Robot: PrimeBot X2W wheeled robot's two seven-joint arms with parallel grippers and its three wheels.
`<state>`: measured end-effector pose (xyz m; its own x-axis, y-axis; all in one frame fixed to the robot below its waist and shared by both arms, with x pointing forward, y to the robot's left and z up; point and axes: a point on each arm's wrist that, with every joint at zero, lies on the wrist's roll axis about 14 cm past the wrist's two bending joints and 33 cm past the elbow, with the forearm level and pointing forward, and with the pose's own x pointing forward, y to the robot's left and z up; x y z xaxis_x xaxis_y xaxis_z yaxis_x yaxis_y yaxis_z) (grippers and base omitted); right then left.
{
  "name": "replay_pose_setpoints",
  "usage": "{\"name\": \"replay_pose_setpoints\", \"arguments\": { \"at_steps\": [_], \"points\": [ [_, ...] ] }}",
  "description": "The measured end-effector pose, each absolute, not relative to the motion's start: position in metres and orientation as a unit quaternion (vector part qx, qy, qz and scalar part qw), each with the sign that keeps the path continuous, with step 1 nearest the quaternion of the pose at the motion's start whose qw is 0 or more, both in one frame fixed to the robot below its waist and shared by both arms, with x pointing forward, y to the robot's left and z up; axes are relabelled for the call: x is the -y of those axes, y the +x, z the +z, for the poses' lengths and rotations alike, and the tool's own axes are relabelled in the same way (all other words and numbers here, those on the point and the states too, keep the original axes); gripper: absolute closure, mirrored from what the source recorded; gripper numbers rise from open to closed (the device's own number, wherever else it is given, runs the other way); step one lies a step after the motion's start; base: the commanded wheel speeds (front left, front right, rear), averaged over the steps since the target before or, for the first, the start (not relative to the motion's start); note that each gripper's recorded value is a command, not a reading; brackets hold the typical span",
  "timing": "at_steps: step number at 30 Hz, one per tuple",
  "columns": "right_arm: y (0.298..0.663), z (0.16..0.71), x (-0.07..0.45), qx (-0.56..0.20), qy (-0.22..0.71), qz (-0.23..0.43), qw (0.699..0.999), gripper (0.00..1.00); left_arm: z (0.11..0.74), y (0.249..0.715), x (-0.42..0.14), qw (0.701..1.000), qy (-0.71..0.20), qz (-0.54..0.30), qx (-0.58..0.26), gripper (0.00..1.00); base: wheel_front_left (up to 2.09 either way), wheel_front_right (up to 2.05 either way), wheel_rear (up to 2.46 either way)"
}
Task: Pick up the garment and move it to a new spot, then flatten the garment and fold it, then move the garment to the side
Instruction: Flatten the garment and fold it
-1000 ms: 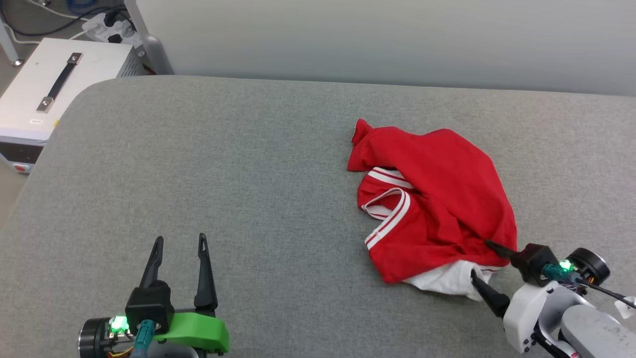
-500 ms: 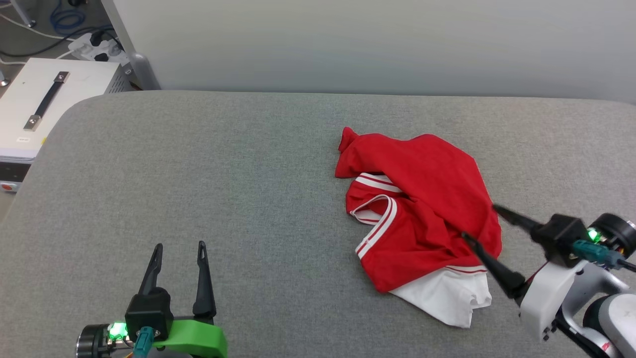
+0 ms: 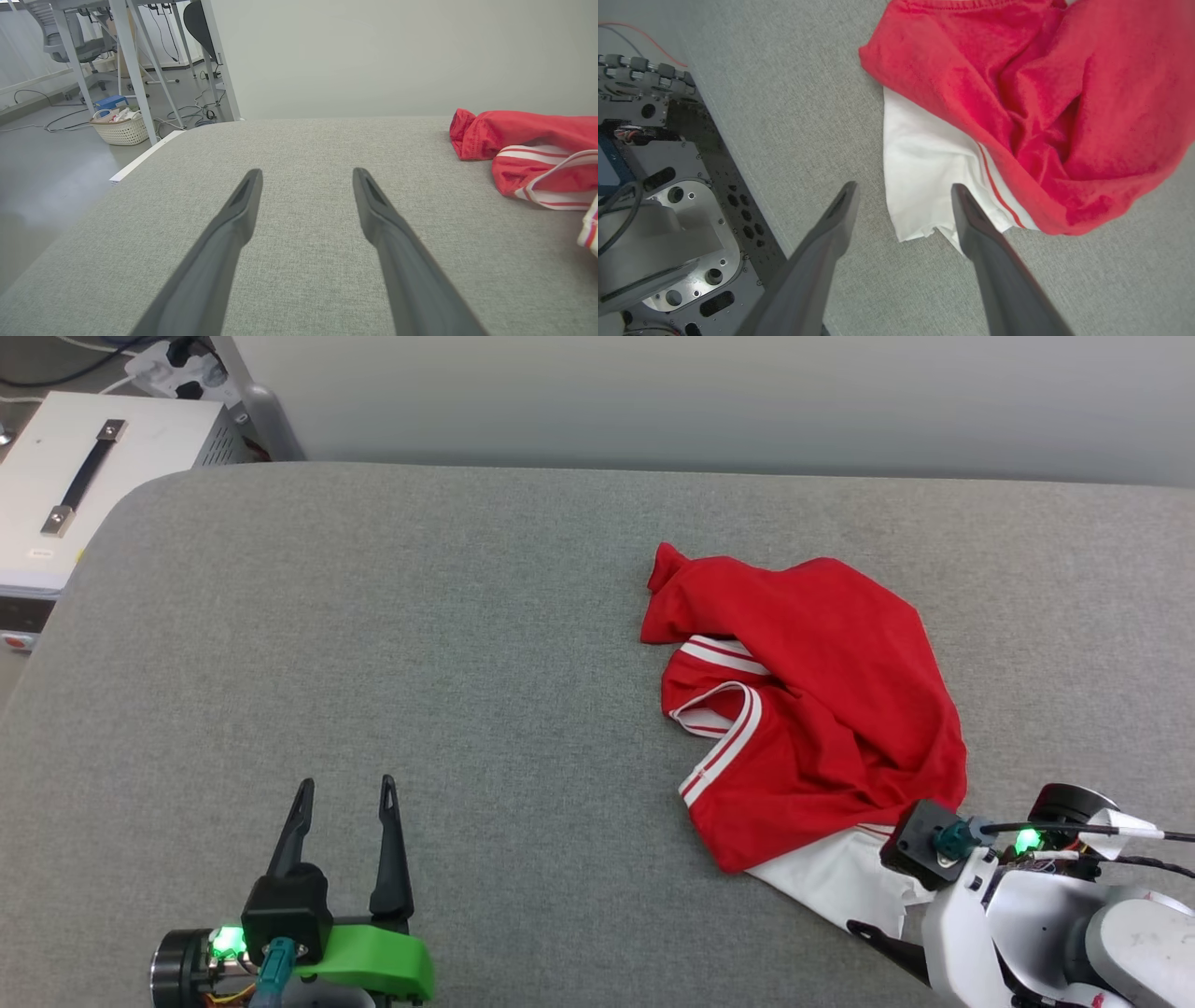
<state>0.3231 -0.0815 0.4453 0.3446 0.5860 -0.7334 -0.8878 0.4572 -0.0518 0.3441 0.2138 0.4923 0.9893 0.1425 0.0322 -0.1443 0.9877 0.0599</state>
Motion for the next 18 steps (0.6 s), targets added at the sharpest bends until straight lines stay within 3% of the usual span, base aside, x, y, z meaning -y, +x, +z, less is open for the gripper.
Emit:
{"name": "replay_pose_setpoints", "arguments": {
  "at_steps": [8,15,16,17,18],
  "points": [
    [0.329,0.383,0.094,-0.408,-0.275,0.474,0.73,0.0,0.484,0.356,-0.216,0.996,0.035,0.078,0.001,0.0,0.0,0.0,0.0],
    [0.341,0.36,0.095,-0.416,-0.288,0.474,0.721,0.0,0.477,0.362,-0.218,0.996,0.037,0.083,-0.009,0.0,0.0,0.0,0.0],
    [0.342,0.36,0.093,-0.413,-0.285,0.475,0.723,0.54,0.477,0.361,-0.219,0.996,0.037,0.084,-0.01,0.0,0.0,0.0,0.0],
    [0.343,0.36,0.093,-0.41,-0.282,0.474,0.726,1.0,0.477,0.361,-0.219,0.996,0.037,0.085,-0.01,0.0,0.0,0.0,0.0],
    [0.344,0.36,0.093,-0.409,-0.281,0.474,0.728,1.0,0.477,0.361,-0.219,0.996,0.036,0.085,-0.01,0.0,0.0,0.0,0.0]
  ]
}}
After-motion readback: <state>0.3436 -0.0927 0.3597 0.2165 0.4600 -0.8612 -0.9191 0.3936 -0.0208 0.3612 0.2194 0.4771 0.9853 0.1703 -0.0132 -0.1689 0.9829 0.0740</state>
